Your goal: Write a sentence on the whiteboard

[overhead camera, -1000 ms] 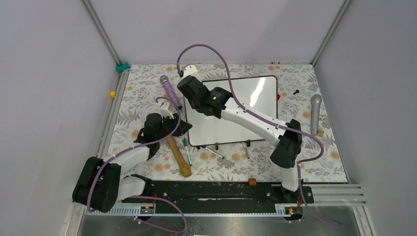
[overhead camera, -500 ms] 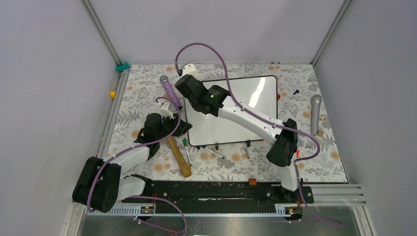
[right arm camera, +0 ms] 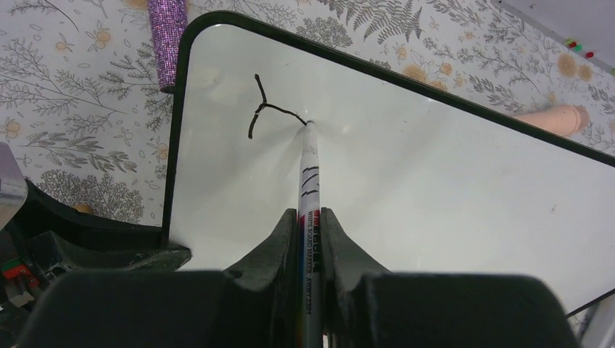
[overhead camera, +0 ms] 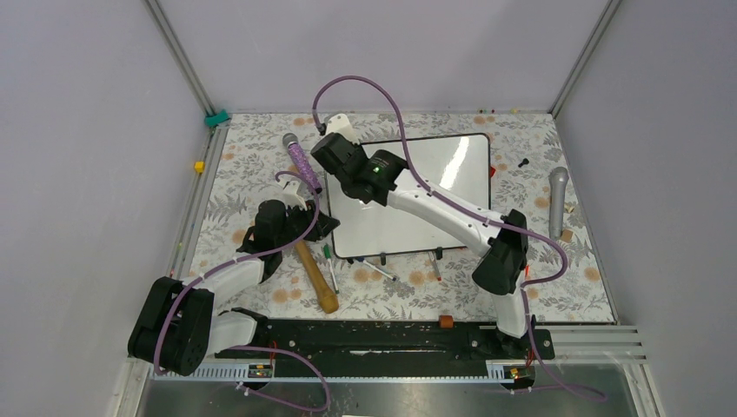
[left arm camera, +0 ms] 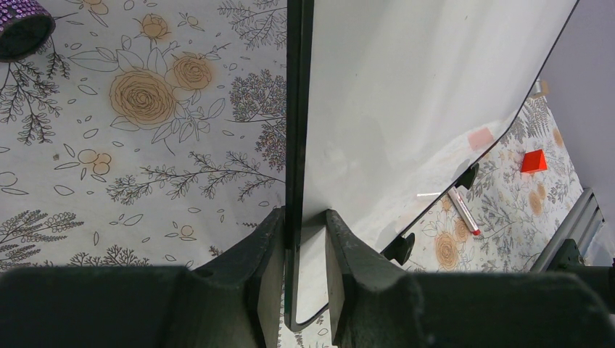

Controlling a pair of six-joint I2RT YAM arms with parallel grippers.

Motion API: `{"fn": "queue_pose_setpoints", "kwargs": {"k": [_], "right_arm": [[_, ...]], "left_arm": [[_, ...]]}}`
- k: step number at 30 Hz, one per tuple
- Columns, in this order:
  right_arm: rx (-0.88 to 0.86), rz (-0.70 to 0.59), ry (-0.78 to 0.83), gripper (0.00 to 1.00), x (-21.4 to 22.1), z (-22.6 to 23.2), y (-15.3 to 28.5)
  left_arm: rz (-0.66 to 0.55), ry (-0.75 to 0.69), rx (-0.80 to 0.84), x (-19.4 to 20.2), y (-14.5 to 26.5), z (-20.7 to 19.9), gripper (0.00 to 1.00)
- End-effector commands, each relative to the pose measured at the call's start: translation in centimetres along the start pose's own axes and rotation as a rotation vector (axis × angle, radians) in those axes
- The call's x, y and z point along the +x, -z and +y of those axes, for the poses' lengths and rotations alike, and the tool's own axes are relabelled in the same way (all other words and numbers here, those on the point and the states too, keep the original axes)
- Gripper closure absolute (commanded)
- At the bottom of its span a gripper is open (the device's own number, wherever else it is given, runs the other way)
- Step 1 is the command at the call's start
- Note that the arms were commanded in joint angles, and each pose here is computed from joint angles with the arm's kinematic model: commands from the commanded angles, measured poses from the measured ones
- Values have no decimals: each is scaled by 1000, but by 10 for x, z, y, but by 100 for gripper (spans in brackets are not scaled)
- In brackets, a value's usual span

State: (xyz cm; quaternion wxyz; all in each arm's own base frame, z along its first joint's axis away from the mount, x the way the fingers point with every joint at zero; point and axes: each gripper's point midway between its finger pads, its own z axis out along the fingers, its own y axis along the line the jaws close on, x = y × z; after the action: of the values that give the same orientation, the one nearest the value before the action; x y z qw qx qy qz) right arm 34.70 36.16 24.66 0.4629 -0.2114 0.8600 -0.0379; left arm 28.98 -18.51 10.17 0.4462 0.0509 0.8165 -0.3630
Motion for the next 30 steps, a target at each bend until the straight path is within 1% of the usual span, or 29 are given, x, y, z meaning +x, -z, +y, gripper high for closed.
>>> {"fn": "queue_pose_setpoints", "kwargs": {"k": [1, 4, 7, 19, 30], "right_arm": [[-17, -110, -90, 100, -30, -18, 23], [-42, -162, -124, 100, -39, -24, 35], [-58, -178, -142, 100, -43, -26, 38], [-70, -160, -146, 100, -47, -23, 25], [-76, -125, -141, 100, -42, -18, 12]], "left_arm": [[-54, -43, 22, -22, -3, -10, 100], [-54, -44, 23, -22, -2, -11, 100], [-54, -44, 22, -21, -2, -11, 100], [-56, -47, 23, -22, -2, -11, 100], [-55, -46, 24, -22, -2, -11, 100]]}}
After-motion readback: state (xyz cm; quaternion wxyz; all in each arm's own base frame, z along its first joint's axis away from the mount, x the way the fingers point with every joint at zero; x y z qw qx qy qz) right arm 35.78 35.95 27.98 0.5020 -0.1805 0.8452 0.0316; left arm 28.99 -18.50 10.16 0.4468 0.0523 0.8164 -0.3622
